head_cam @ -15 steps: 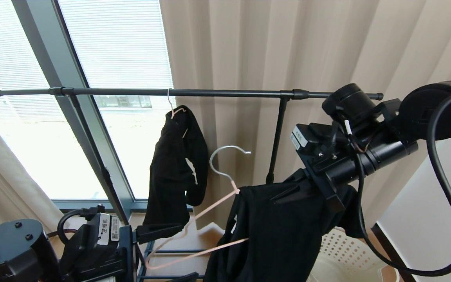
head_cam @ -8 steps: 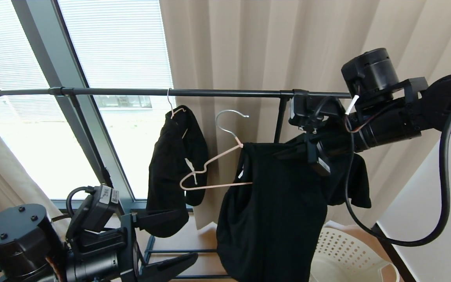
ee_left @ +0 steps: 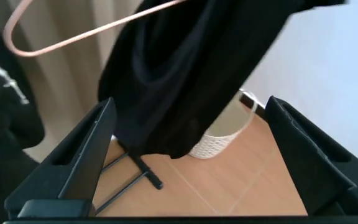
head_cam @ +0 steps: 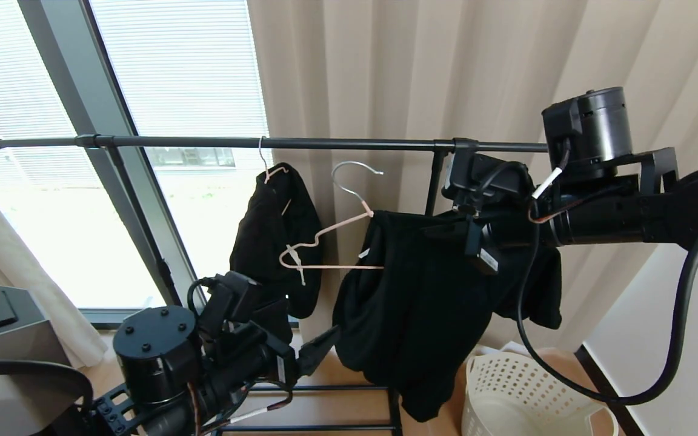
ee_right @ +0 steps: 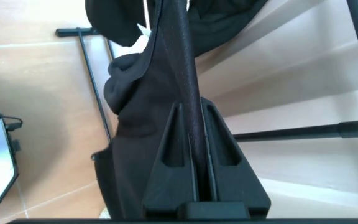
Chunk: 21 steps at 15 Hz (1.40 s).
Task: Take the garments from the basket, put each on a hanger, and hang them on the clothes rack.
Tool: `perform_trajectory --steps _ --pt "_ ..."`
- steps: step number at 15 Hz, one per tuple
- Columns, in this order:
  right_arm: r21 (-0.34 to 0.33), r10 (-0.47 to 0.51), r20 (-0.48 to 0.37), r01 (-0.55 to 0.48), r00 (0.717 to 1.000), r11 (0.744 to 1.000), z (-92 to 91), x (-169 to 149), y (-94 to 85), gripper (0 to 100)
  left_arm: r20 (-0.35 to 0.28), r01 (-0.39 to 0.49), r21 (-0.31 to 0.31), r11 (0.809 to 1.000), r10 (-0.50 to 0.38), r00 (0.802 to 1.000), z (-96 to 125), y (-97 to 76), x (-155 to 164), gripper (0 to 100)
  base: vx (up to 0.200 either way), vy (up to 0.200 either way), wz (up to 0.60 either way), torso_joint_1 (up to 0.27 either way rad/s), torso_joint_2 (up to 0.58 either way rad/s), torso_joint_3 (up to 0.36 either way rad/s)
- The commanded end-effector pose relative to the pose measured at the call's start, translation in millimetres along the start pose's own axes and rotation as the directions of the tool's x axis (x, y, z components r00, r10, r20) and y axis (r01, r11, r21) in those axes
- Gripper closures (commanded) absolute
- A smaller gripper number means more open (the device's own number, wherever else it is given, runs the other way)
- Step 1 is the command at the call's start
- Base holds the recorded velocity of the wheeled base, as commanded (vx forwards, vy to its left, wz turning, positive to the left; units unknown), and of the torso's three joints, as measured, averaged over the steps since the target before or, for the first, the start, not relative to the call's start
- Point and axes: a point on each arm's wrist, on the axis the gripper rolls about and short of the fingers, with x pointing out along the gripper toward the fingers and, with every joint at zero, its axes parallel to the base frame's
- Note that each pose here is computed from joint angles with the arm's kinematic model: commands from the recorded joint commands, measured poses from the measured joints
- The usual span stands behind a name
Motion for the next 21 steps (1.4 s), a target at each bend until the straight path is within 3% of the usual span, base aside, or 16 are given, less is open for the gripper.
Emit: perform_trajectory --steps 1,4,9,16,21 --pt "0.026 -0.016 0.043 0.015 0.999 1.000 -4.7 -7.9 17.4 100 -0.031 -0.033 0.016 0.999 0.034 0.999 -15.1 -11.5 21.4 0 0.000 0.000 0.00 0.000 0.00 0.000" --pt "0.064 -0.072 0.102 0.066 0.992 0.996 -1.6 -11.9 25.3 100 -0.025 -0.077 0.028 0.997 0.078 0.997 -17.7 -13.2 28.2 0 0.000 0.000 0.00 0.000 0.00 0.000" --pt "0.065 -0.080 0.109 0.073 0.991 0.995 -0.5 -19.8 27.4 100 0.027 -0.159 0.012 0.987 0.159 0.987 -11.1 -11.2 38.4 0 0.000 0.000 0.00 0.000 0.00 0.000" --pt "0.056 -0.051 0.117 0.045 0.992 0.997 1.1 -21.8 37.5 100 0.056 -0.173 0.006 0.985 0.173 0.983 -7.5 -12.1 43.1 0 0.000 0.000 0.00 0.000 0.00 0.000" --pt "0.050 -0.033 0.124 0.027 0.992 0.998 4.3 -19.7 43.3 100 0.009 -0.210 0.053 0.976 0.210 0.978 -26.2 -20.3 52.6 0 0.000 0.000 0.00 0.000 0.00 0.000"
